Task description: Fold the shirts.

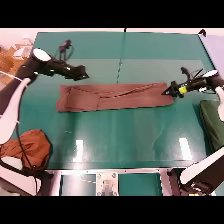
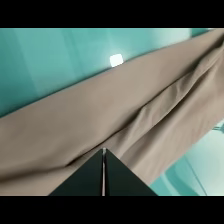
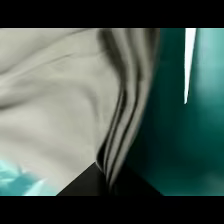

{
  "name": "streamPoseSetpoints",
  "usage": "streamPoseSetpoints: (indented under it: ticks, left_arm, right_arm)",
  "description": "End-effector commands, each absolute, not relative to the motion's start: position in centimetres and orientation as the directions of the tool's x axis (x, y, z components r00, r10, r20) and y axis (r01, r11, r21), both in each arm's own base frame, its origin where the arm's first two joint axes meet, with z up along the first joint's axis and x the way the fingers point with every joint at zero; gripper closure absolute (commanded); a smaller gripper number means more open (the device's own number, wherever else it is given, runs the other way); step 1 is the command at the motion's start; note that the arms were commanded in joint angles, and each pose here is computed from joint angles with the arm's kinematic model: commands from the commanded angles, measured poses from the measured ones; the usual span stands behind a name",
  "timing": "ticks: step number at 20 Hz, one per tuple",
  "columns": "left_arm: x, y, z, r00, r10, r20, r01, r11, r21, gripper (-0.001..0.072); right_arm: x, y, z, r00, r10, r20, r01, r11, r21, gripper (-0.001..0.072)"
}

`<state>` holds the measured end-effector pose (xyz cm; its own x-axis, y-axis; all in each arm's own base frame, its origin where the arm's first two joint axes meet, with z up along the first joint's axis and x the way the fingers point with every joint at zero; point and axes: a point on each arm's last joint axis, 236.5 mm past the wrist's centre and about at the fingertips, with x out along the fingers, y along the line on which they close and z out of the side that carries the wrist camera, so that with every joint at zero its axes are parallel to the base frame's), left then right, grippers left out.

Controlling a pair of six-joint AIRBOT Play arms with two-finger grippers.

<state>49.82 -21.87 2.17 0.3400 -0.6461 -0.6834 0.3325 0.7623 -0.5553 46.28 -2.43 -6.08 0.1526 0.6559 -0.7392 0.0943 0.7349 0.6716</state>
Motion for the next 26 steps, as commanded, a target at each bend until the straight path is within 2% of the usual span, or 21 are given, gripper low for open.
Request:
streamPoseSetpoints:
  ticks: [1,4,6,10,14,18,20,24,26]
  left_arm:
    - [49.1,-27.6,0.5,0.385,-0.640,-0.665,0.379,0.766,-0.519,0.0678]
    - [47.1,-33.4,-1.1,0.382,-0.657,-0.650,0.435,0.748,-0.501,0.0678]
    - [45.8,-37.0,-3.2,0.351,-0.685,-0.639,0.418,0.725,-0.548,0.0678]
    - [44.2,-42.9,-6.8,0.275,-0.757,-0.592,0.320,0.653,-0.687,0.0678]
    - [43.6,-46.6,-7.0,0.203,-0.811,-0.548,0.320,0.584,-0.746,0.0678]
    - [44.1,-45.5,-5.6,0.171,-0.827,-0.535,0.328,0.560,-0.761,0.0678]
    - [44.3,-43.4,-4.2,0.113,-0.844,-0.525,0.324,0.531,-0.783,0.0678]
    - [45.6,-35.7,1.6,-0.022,-0.883,-0.468,0.333,0.435,-0.837,0.0679]
    - [46.6,-31.1,4.9,-0.036,-0.894,-0.447,0.325,0.412,-0.851,0.0679]
  right_arm:
    - [45.0,0.6,3.8,0.151,0.748,-0.646,-0.044,0.658,0.752,0.0699]
    - [44.3,3.4,11.6,0.221,0.798,-0.561,-0.183,0.599,0.779,0.0700]
    - [43.2,5.2,15.0,0.231,0.817,-0.528,-0.244,0.574,0.781,0.0699]
    - [41.1,8.3,18.2,0.210,0.819,-0.534,-0.320,0.574,0.754,0.0699]
    - [39.9,10.9,19.2,0.172,0.826,-0.537,-0.365,0.559,0.744,0.0699]
    - [39.8,11.4,18.9,0.158,0.821,-0.548,-0.349,0.566,0.747,0.0699]
    - [39.8,11.6,19.0,0.158,0.822,-0.548,-0.334,0.566,0.754,0.0699]
    - [40.3,14.6,19.2,0.159,0.829,-0.537,-0.360,0.555,0.750,0.0699]
    - [40.8,17.8,19.3,0.158,0.838,-0.523,-0.397,0.539,0.743,0.0699]
